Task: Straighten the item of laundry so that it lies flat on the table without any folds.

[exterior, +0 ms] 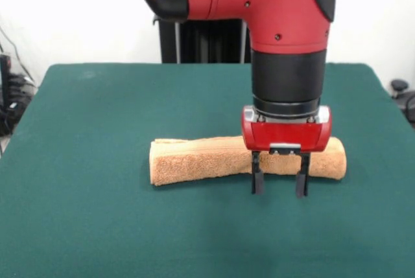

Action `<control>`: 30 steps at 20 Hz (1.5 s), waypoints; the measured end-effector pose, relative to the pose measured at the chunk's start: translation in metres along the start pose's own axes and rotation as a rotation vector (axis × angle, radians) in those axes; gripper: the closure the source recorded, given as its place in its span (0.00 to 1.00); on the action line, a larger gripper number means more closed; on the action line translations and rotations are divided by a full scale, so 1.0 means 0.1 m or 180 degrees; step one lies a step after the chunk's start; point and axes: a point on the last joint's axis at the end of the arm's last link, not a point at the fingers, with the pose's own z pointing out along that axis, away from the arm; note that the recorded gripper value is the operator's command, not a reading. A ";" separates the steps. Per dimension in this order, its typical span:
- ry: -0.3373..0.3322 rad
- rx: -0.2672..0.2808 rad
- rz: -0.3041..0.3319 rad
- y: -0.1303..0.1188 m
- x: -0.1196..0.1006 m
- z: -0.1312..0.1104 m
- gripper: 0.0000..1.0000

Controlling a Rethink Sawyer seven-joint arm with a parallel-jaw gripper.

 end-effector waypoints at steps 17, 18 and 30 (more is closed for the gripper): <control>0.0299 -0.0031 -0.0127 0.16 0.53 0.04 0.00; 0.0305 -0.0031 -0.0136 0.17 0.55 0.00 0.00; 0.0340 -0.0004 -0.0285 0.34 0.77 -0.44 0.00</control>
